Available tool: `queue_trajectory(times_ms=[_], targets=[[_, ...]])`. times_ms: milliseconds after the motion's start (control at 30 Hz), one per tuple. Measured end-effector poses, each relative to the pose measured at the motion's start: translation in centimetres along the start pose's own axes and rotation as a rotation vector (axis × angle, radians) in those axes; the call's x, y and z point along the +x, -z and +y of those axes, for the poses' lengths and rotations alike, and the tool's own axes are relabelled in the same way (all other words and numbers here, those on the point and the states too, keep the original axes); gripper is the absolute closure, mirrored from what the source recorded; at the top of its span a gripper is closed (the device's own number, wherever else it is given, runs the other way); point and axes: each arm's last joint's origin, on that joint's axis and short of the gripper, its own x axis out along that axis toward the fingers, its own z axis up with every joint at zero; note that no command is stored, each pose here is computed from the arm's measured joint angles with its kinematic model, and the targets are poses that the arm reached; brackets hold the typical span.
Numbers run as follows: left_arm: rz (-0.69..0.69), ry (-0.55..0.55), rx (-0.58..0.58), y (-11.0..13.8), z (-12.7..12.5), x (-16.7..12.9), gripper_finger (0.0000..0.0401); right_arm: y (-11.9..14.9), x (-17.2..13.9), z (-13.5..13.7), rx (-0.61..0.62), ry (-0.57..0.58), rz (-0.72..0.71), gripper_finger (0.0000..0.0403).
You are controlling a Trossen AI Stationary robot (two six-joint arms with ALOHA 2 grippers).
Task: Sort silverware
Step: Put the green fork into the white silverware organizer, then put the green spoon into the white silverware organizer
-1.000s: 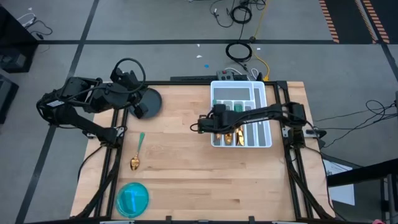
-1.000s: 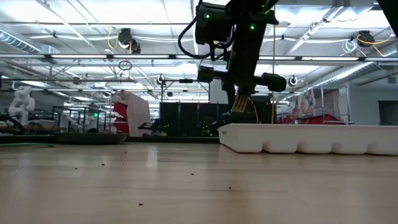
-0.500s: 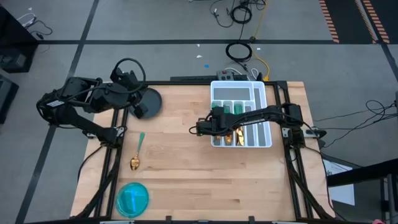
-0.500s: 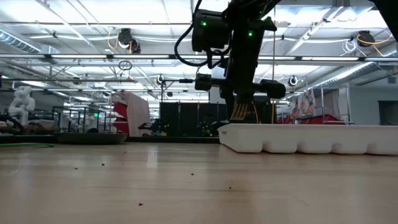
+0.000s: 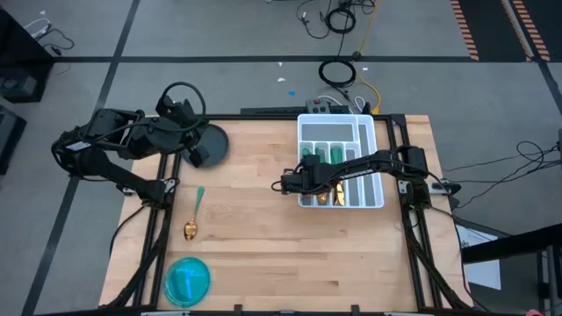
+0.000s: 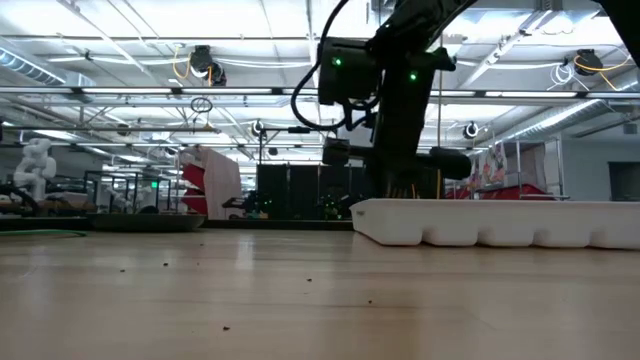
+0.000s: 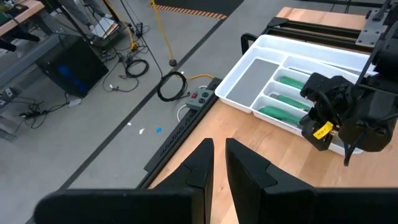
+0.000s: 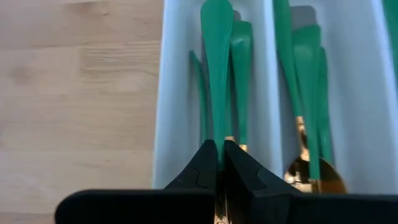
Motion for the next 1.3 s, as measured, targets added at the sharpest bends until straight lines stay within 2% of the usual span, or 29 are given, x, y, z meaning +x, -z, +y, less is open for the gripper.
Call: queue_trajectory(times_ms=[100,267,467,767,900,1033,1200,1300], targets=[[0.0,0.0,-0.001,0.0,0.0,0.0,0.0351,0.1,0.1,0.2,0.009,-0.027,0.021,0.0402],[0.0,-0.001,-0.003,0.0,0.0,0.0,0.0351,0.2,0.2,0.6,-0.045,-0.069,0.022,0.0402],[0.0,0.0,-0.003,0.0,0.0,0.0,0.0351,0.2,0.2,0.4,-0.031,-0.052,0.045,0.0387],[0.001,0.002,-0.004,0.0,0.0,0.0,0.0351,0.3,0.1,0.3,-0.074,-0.041,0.05,0.0304],[0.034,0.053,0.018,0.2,-0.1,0.0,0.0351,0.2,-0.1,0.2,-0.152,-0.041,0.049,0.0263],[0.062,0.058,-0.008,0.5,-0.1,0.0,0.0351,-0.4,-1.7,0.1,-0.2,-0.073,0.003,0.0228],[0.106,0.078,-0.099,0.8,-0.1,0.0,0.0351,-1.7,-3.8,0.0,-0.226,-0.124,-0.067,0.0198],[0.134,0.088,-0.212,1.0,-0.1,0.0,0.0351,-2.8,-5.3,-0.4,-0.266,-0.14,-0.123,0.0189]])
